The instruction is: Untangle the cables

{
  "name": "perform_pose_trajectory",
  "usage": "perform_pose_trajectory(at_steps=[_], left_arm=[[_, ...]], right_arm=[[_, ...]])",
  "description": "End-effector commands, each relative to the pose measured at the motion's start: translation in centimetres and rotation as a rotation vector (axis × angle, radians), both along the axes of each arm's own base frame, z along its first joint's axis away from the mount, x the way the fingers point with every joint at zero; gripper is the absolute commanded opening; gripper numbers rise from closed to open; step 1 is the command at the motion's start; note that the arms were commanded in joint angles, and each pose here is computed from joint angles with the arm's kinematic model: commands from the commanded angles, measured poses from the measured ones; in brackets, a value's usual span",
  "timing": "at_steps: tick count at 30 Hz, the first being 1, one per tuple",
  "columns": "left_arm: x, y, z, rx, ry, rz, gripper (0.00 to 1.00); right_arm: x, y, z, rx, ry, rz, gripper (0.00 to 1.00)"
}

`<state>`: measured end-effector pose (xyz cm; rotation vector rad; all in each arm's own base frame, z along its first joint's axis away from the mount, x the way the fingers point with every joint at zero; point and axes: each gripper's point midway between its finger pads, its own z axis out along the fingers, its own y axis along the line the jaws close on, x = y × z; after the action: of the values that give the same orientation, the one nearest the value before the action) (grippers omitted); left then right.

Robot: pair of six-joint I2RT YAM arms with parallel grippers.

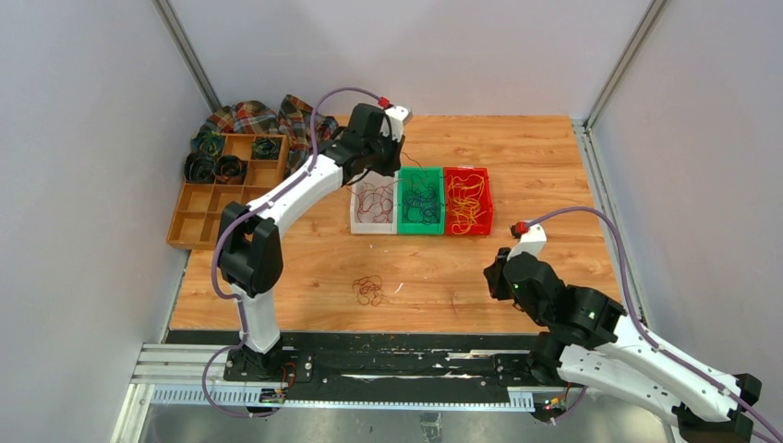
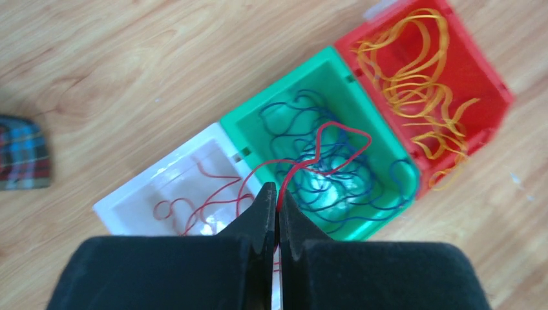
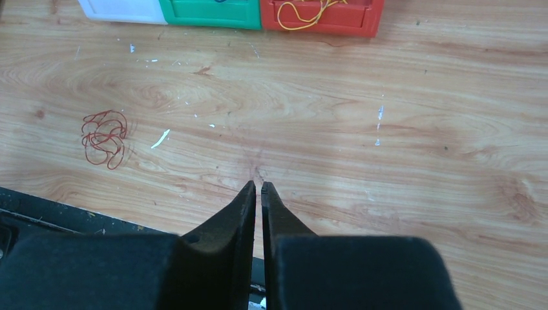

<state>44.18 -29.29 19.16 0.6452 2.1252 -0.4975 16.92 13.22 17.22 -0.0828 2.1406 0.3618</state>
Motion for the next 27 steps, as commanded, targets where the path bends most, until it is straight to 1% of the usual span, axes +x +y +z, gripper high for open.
perform_pose_trajectory(at_steps=[1, 3, 5, 7, 10, 13, 15, 18, 19, 21, 24, 27], left_arm=[[2.3, 4.4, -1.3, 0.114, -0.083, 0.175, 0.00], [3.1, 6.7, -1.8, 0.169, -0.180, 0.240, 0.00], [3.3, 8.1, -2.5, 0.249, -0.232, 0.248, 0.00], [3.6, 8.8, -3.3, 0.304, -0.251, 0.247, 0.00], [3.6, 9.1, -4.1, 0.373, -0.264, 0.199, 0.00], [3.0, 8.5, -5.8, 0.434, -0.229, 0.107, 0.01], [2.5, 7.7, -6.5, 0.420, -0.195, 0.054, 0.00], [1.8, 6.3, -7.0, 0.365, -0.149, -0.001, 0.01], [1.8, 5.9, -7.1, 0.359, -0.138, -0.014, 0.02], [1.7, 5.5, -7.6, 0.376, -0.115, -0.039, 0.08], [1.7, 5.7, -8.0, 0.420, -0.089, -0.058, 0.28], [1.9, 6.6, -6.9, 0.455, -0.105, -0.055, 0.46]], right_arm=[[0.3, -1.0, -0.2, -0.019, -0.007, -0.053, 0.08], [0.4, -1.0, -0.1, -0.034, -0.009, -0.052, 0.08], [0.5, -0.9, 0.0, -0.042, -0.011, -0.050, 0.09], [0.6, -0.9, 0.0, -0.048, -0.009, -0.053, 0.09], [0.9, -1.1, 0.5, -0.060, -0.027, -0.063, 0.10], [1.4, -1.5, 1.6, -0.076, -0.059, -0.083, 0.15], [1.7, -1.5, 2.0, -0.078, -0.070, -0.093, 0.18], [1.8, -0.8, 1.9, -0.087, -0.056, -0.075, 0.19], [1.8, -0.6, 1.7, -0.091, -0.046, -0.066, 0.20], [1.8, -0.1, 1.7, -0.091, -0.032, -0.053, 0.20], [1.9, 0.3, 2.0, -0.089, -0.031, -0.037, 0.22], [2.1, 0.4, 2.6, -0.091, -0.043, -0.028, 0.24]])
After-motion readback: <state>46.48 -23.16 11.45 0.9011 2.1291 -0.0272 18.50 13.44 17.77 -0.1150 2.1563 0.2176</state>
